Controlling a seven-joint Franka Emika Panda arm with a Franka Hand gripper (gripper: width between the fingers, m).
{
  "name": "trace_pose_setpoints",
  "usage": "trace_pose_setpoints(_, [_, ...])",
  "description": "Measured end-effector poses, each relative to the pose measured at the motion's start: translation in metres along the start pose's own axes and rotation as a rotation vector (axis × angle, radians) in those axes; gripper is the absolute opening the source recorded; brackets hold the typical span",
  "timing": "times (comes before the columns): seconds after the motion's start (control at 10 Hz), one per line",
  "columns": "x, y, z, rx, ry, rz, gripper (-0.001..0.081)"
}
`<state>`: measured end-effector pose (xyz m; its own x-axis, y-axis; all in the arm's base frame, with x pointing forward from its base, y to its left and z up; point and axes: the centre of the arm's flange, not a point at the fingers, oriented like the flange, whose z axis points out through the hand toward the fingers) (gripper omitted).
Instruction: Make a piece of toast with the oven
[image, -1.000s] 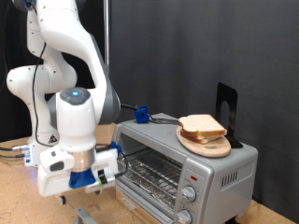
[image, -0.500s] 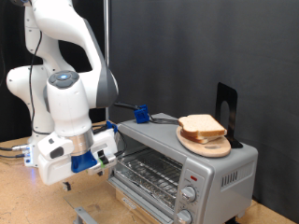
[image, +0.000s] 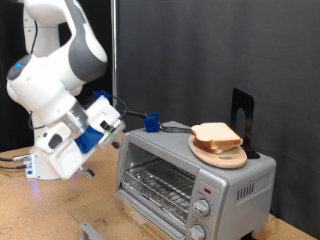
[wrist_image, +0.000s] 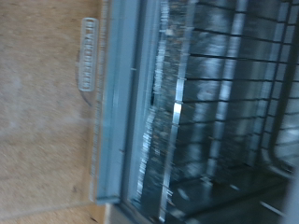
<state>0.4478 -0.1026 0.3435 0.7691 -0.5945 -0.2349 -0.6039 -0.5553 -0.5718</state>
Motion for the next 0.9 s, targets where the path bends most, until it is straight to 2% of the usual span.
trace_pose_setpoints(0.3, [-0.011,-0.005,-0.046,0.074,-0.011,0.000,0.0808])
trace_pose_setpoints(0.5, [-0.018,-0.007,-0.076,0.091,0.006,0.010,0.0808])
trace_pose_setpoints(0.6, [-0.024,-0.007,-0.085,0.091,0.012,0.022,0.0808])
trace_pose_setpoints(0.7, [-0.024,-0.007,-0.083,0.090,0.010,0.019,0.0808])
trace_pose_setpoints(0.8, [-0.027,-0.013,-0.081,0.119,-0.012,-0.009,0.0808])
trace_pose_setpoints(0.9, [-0.035,-0.025,-0.081,0.169,-0.049,-0.049,0.0808])
